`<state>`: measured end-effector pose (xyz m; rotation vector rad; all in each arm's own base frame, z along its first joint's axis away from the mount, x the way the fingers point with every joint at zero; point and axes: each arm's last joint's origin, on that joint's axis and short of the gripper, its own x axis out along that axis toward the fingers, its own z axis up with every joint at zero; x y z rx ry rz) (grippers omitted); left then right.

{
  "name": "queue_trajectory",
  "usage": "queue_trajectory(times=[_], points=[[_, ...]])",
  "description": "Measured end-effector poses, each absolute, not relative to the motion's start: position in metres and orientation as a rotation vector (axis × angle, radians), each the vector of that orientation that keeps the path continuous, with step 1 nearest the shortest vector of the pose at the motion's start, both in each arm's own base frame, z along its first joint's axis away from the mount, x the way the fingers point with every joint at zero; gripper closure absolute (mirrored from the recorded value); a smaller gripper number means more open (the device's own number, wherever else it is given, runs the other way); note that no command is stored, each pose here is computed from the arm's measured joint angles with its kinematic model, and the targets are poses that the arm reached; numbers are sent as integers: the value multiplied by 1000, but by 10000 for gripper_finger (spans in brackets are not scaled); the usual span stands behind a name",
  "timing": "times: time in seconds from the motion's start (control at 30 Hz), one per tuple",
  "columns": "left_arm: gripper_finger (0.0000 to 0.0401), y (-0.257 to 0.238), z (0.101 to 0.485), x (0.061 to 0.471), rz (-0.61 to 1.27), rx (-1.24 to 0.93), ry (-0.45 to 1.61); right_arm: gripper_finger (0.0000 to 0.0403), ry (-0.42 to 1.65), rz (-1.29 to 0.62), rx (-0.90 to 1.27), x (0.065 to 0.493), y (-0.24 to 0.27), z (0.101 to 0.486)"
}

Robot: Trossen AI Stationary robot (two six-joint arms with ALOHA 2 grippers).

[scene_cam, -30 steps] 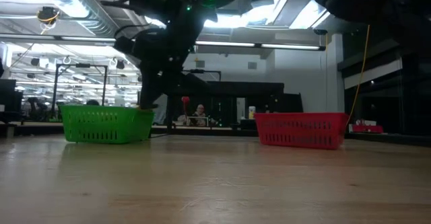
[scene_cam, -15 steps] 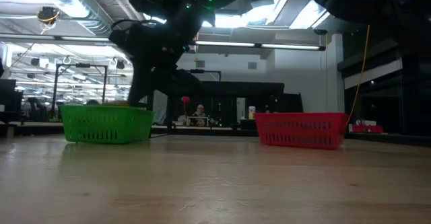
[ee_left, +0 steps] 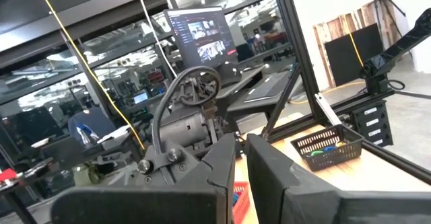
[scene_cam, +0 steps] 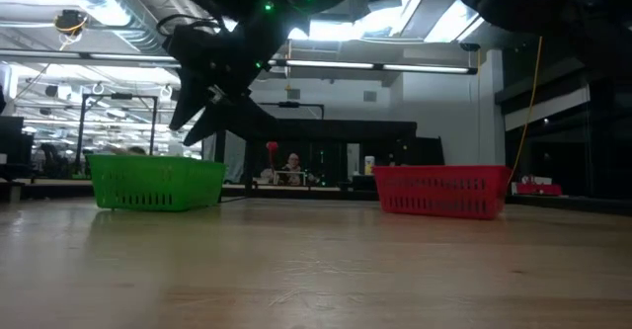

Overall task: Pick & Place Office Desk Supplies
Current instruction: Put the green bin on the shelf

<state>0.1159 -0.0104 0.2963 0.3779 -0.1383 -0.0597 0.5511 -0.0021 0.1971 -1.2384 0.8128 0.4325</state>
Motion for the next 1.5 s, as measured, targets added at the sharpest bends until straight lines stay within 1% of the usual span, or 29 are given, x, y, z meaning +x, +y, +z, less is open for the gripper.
queue_trajectory(times=[0.13, 0.23, 0.33, 0.47, 0.67, 0.8, 0.87, 0.93, 1.0, 1.1, 1.13, 1.23, 1.4, 1.5], points=[[366, -10, 296, 116, -60, 374, -138, 228, 889, 329, -1274, 550, -5, 197], [366, -10, 295, 116, -64, 369, -121, 223, 971, 175, -1256, 550, -9, 198], [366, -10, 290, 116, -61, 357, -71, 223, 1034, 18, -1182, 548, -13, 199], [366, -7, 287, 116, -17, 333, 39, 222, 1083, 1, -1094, 543, -10, 195], [366, -4, 294, 107, 8, 182, 192, 222, 1161, -59, -988, 535, -5, 190], [366, -4, 285, 103, 12, 94, 311, 227, 1213, -114, -915, 528, -4, 190], [366, -4, 278, 104, 15, 66, 380, 240, 1246, -126, -879, 524, -3, 189], [366, -4, 273, 106, 20, 44, 430, 265, 1276, -142, -838, 521, -2, 187], [366, -4, 270, 110, 25, 29, 456, 304, 1305, -161, -786, 517, -2, 186], [366, -5, 266, 116, 30, 13, 508, 380, 1343, -200, -715, 511, 1, 184], [366, -5, 263, 118, 33, 5, 538, 390, 1347, -215, -697, 510, 3, 184], [366, -5, 255, 122, 40, -7, 628, 396, 1349, -245, -655, 509, 9, 183], [366, -6, 251, 129, 33, 19, 664, 400, 1344, -244, -652, 507, 25, 183], [366, -6, 250, 130, 33, 22, 670, 400, 1348, -286, -669, 502, 31, 189]])
